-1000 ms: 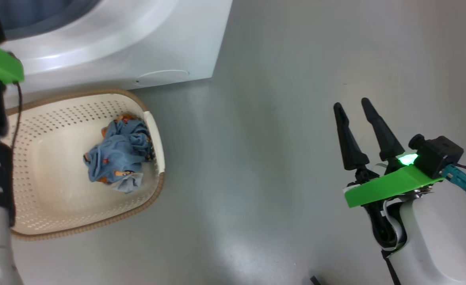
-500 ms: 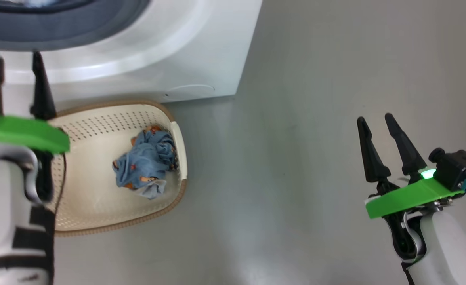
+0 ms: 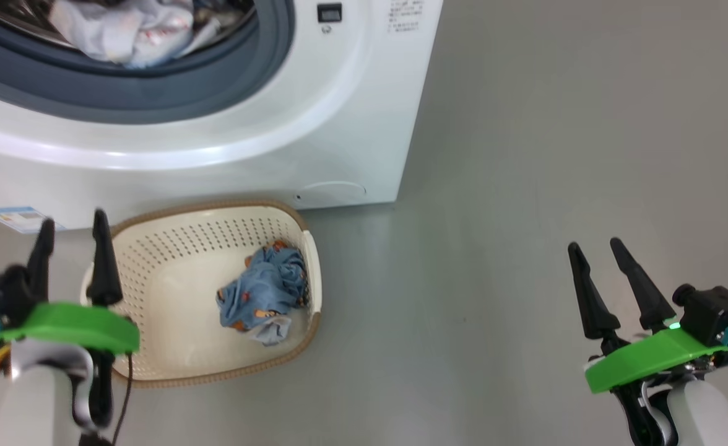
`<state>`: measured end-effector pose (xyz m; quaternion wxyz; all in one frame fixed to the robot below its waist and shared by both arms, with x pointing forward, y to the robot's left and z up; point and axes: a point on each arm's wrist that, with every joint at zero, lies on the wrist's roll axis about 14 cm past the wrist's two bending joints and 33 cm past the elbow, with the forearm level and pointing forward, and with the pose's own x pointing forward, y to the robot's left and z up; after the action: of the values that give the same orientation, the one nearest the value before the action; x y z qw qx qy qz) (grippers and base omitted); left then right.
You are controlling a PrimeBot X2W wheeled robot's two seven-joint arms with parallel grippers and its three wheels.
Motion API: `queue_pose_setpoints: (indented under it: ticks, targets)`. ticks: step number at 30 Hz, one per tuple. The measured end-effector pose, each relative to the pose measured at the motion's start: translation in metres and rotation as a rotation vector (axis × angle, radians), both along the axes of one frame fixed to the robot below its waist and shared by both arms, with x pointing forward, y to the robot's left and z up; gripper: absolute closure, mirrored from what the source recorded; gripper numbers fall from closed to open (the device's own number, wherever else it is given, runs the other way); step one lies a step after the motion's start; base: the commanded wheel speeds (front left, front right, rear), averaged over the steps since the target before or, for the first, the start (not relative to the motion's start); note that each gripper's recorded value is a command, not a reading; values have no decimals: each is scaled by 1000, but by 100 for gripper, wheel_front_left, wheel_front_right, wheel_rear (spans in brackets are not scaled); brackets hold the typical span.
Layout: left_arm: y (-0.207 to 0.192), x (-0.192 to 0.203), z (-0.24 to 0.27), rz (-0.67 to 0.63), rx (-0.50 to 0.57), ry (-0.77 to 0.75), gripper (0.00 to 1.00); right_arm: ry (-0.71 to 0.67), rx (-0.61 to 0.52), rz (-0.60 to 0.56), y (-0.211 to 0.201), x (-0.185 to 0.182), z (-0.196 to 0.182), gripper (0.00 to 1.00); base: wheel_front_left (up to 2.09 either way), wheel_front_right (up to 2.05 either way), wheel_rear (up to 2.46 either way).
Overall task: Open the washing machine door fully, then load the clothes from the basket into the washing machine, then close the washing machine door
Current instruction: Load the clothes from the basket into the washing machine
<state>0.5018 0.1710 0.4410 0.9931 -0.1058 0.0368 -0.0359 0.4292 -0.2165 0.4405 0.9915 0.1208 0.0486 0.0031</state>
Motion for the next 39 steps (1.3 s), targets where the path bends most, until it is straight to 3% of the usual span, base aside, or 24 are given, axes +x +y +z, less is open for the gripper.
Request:
queue_pose_setpoints:
  ticks: [21, 39]
  targets:
    - [26, -99, 5, 79, -14, 21, 0, -19, -16, -7, -8, -43, 16, 0, 0, 0, 0]
    - [26, -108, 6, 87, -22, 18, 0, -21, -18, -33, -16, -47, 17, 0, 0, 0, 0]
